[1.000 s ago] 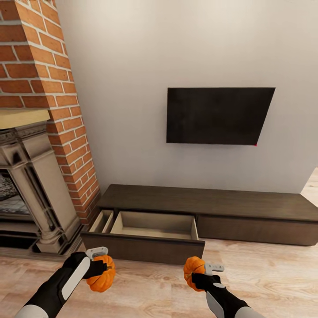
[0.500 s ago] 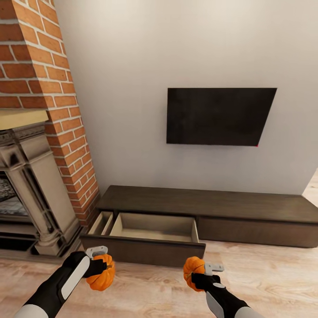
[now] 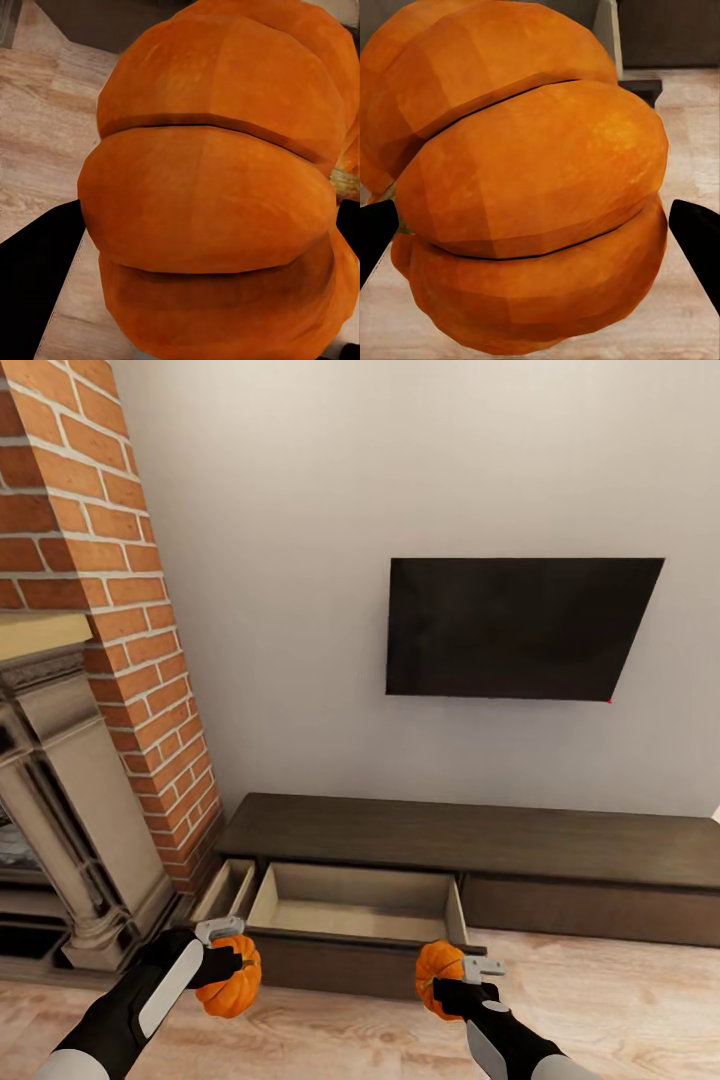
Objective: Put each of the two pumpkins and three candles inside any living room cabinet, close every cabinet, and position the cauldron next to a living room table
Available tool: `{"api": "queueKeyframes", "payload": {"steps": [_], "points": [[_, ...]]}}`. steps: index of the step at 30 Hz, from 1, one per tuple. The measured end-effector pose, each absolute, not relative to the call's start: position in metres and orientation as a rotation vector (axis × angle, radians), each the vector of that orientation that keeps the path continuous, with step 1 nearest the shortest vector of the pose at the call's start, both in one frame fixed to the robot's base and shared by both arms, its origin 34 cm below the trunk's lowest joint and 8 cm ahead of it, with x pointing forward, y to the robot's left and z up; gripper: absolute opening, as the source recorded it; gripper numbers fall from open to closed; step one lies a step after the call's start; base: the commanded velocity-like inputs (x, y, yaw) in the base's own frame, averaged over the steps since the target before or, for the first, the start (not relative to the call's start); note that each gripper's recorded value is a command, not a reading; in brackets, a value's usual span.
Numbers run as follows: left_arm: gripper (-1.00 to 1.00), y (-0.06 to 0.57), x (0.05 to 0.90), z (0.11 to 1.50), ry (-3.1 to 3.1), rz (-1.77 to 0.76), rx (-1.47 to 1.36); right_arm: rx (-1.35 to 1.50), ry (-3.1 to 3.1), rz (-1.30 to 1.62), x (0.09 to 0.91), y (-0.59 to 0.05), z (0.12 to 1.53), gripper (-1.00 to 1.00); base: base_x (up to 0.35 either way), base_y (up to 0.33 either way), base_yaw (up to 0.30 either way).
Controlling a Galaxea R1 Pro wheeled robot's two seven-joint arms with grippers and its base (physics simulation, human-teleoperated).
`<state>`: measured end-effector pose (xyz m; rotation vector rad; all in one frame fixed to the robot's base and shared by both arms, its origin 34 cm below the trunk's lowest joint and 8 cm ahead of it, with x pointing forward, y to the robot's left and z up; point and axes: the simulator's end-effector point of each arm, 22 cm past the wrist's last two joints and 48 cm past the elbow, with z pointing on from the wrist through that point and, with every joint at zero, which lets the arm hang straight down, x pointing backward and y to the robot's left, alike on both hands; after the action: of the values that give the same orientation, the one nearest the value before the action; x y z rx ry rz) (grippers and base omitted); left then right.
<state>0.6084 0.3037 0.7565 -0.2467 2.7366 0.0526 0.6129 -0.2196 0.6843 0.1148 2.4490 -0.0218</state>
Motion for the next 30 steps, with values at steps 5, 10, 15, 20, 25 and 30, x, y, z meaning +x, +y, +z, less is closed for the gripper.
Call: {"api": "queueKeyframes", "payload": {"steps": [5,10,15,20,25,30], "points": [[-1.00,0.304,0.608,0.756,2.737,0.053,-0.247,0.114,2.449,-0.022,0.613,-0.220,0.684,-1.00,0.330,0.154,0.000],[-1.00,0.303,0.608,0.756,2.737,0.051,-0.247,0.114,2.449,-0.021,0.613,-0.220,0.684,-1.00,0.330,0.158,0.000],[-1.00,0.299,0.609,0.756,2.736,0.044,-0.245,0.090,2.445,0.041,0.617,-0.209,0.687,-1.00,0.330,0.150,0.000],[-1.00,0.297,0.610,0.757,2.729,0.043,-0.243,0.047,2.564,0.157,0.623,-0.177,0.700,-1.00,0.309,0.038,0.000],[-1.00,0.296,0.615,0.762,2.711,0.040,-0.240,-0.019,2.567,0.242,0.662,-0.146,0.768,-1.00,0.120,0.003,0.000],[-1.00,0.276,0.634,0.784,2.649,-0.011,-0.212,0.030,2.568,0.208,0.670,-0.158,0.781,-1.00,0.009,0.000,0.000]]}}
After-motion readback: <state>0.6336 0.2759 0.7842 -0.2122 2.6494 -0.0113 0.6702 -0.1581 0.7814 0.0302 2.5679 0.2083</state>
